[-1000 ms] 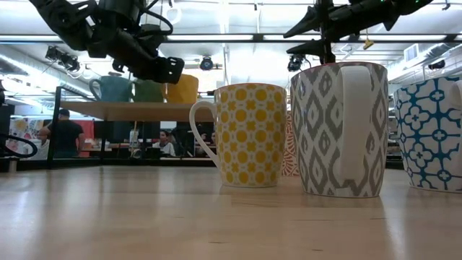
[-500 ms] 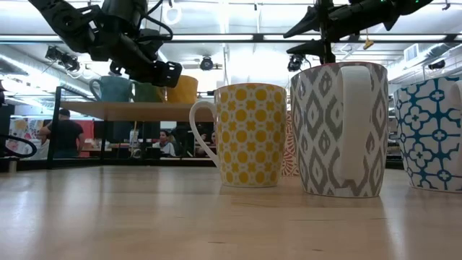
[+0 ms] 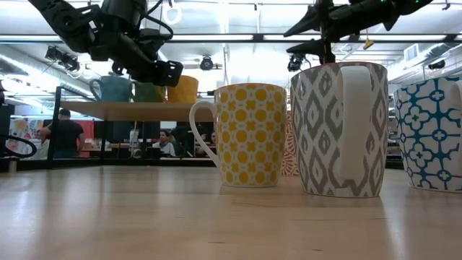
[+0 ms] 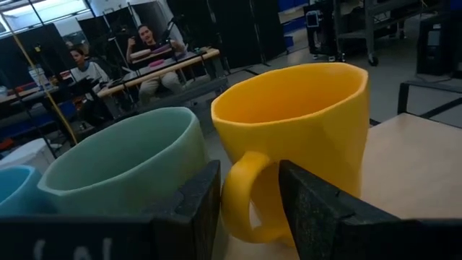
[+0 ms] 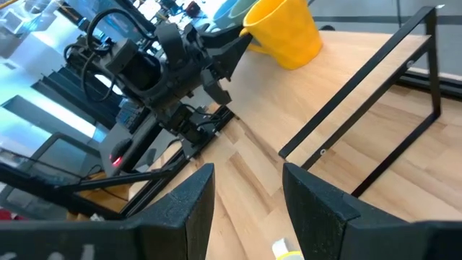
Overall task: Place coffee mugs
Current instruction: Put the yellow mug on the shelf, then put the pink mug on the shelf
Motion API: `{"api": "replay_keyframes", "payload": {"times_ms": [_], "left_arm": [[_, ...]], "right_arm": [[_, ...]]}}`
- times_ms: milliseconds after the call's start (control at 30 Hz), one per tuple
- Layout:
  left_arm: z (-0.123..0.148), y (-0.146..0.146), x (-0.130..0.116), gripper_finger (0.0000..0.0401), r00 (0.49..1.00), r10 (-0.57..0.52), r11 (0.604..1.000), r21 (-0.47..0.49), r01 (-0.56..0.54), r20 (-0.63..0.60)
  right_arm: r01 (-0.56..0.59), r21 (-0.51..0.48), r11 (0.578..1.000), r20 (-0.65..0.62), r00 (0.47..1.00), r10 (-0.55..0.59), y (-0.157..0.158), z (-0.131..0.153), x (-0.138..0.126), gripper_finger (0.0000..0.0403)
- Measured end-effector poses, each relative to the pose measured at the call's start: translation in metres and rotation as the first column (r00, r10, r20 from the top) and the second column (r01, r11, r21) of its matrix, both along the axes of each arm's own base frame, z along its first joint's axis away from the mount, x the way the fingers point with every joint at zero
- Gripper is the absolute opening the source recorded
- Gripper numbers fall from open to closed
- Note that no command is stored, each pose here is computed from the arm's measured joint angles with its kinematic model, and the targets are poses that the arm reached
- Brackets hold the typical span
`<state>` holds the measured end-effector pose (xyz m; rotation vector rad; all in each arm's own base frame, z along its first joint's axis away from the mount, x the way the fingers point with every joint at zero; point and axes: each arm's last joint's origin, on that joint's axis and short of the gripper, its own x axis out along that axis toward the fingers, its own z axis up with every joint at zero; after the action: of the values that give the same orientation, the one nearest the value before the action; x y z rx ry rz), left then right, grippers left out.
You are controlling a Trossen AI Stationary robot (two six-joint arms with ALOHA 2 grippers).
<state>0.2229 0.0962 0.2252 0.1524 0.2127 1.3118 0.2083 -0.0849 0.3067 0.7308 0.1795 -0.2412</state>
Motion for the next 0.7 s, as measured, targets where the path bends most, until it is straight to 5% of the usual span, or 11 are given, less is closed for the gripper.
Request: {"api": "replay_keyframes", "payload": {"times_ms": [467, 700], "left_arm": [[0.004, -0.003, 0.002, 0.0149, 0.999, -0.006, 1.000, 0.015, 0.005, 0.051], [0.024, -0.027, 0.009, 0.0149, 0.986, -0.110, 0.988, 0.125, 0.095, 0.128]], "right_arm": [[-0.012, 0.003, 1.000, 0.001, 1.000, 0.012, 0.000, 0.000, 0.000, 0.0169], [-0.092, 0.022, 0.996, 0.010, 0.996, 0.092, 0.003, 0.000, 0.000, 0.0169]]}}
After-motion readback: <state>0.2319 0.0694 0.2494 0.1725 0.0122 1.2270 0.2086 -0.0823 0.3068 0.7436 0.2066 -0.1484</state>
